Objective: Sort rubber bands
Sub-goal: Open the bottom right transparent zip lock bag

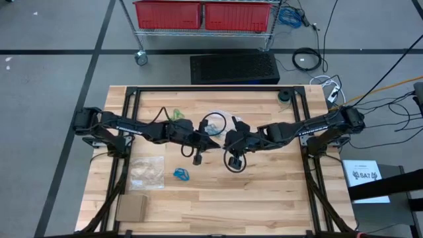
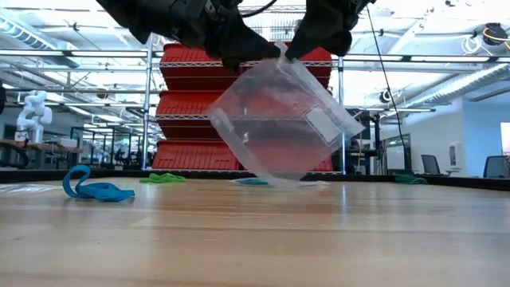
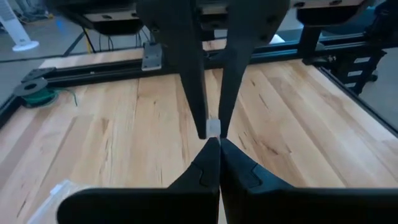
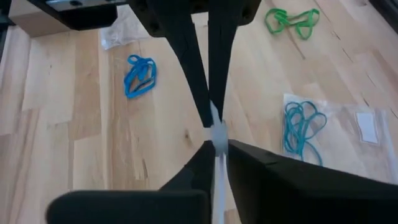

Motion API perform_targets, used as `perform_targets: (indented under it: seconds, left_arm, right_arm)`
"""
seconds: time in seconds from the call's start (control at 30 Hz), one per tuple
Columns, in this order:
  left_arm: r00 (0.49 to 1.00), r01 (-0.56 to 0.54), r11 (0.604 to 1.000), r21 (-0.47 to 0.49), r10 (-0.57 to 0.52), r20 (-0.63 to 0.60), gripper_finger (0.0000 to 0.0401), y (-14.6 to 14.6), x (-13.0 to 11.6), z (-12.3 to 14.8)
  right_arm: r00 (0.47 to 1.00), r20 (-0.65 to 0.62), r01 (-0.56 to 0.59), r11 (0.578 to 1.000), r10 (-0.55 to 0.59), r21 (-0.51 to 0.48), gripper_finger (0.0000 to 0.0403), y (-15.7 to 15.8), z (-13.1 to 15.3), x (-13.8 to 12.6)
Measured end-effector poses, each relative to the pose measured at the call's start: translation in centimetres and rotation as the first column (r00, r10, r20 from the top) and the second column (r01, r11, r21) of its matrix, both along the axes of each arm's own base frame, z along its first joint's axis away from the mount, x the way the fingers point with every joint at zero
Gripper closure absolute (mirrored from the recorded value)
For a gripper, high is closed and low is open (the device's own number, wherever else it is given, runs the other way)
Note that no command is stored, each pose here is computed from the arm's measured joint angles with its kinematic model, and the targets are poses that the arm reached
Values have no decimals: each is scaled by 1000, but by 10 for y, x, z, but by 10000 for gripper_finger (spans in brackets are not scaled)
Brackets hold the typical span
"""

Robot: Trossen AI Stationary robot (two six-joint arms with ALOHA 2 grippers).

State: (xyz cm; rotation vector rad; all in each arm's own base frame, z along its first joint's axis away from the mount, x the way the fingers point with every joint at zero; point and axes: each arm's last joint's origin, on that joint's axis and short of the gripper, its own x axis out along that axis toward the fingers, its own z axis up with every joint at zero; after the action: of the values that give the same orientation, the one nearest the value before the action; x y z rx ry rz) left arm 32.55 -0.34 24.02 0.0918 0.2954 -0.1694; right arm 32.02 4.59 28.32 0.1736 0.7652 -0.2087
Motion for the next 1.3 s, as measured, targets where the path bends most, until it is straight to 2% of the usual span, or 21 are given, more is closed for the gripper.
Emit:
perform_targets:
  seconds: [0.13, 0.47, 0.87, 1.3]
  left_arm:
    - [1000, -1, 1000, 0, 1, 8, 401, 0, -2, 3]
    - [1000, -3, 1000, 2, 2, 21, 401, 0, -2, 6]
    - [995, -4, 1000, 28, 2, 100, 401, 1, -17, 31]
    - [995, -49, 997, 60, 43, 94, 401, 2, -29, 42]
  right_arm:
    - [1000, -1, 0, 1000, 0, -4, 395, 0, 0, 0]
    - [998, -65, 10, 1000, -9, 7, 397, 2, -4, -5]
    - [988, -155, 7, 999, -2, 32, 398, 20, -10, -16]
    - [966, -259, 30, 998, -17, 48, 398, 30, -16, -28]
